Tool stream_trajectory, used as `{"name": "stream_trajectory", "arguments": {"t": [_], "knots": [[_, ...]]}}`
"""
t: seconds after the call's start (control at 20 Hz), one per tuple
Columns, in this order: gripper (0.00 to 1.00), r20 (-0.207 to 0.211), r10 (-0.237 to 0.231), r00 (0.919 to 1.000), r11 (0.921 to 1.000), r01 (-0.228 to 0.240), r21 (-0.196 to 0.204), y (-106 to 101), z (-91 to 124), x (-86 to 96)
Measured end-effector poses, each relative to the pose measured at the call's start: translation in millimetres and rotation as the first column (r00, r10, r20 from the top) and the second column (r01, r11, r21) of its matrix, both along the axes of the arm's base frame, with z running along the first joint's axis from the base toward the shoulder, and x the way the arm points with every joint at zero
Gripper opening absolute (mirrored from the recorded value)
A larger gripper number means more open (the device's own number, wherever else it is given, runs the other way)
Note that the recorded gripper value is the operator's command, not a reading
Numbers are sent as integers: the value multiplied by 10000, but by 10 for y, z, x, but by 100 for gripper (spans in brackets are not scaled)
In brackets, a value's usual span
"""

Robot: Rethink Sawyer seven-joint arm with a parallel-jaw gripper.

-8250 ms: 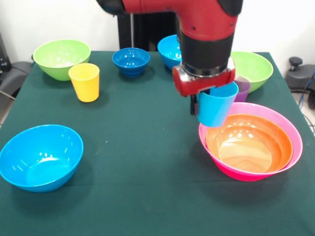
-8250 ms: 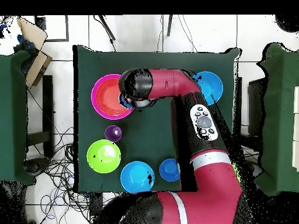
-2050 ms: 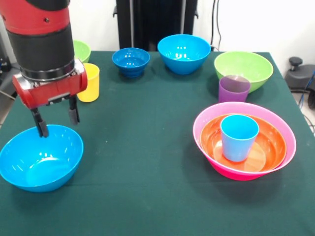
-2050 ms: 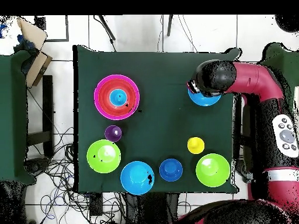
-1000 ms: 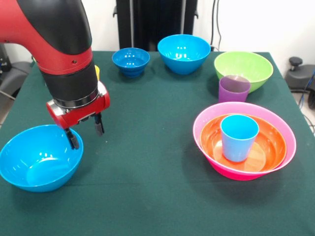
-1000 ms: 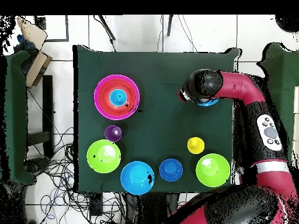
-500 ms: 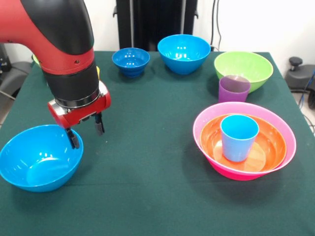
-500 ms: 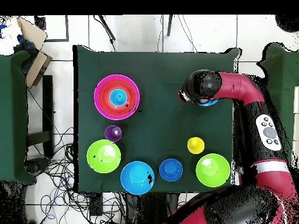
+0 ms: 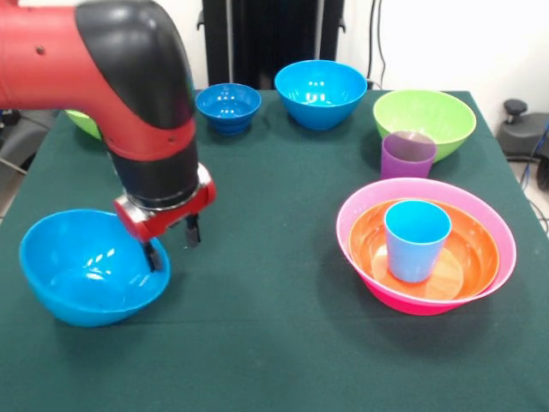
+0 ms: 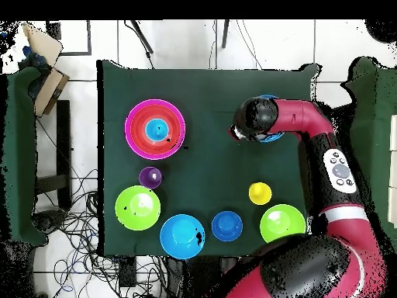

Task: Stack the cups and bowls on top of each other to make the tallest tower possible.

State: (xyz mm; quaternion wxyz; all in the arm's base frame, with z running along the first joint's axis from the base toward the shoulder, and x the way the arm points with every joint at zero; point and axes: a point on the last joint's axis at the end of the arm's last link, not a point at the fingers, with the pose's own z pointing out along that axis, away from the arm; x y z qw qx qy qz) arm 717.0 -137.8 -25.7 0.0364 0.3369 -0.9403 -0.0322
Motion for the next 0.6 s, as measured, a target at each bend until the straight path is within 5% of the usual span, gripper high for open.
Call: {"name": "stream_trajectory", "arguments": {"t": [0.6], "knots": [[100, -301, 502, 9983, 9986, -507, -160, 250, -333, -71]]}}
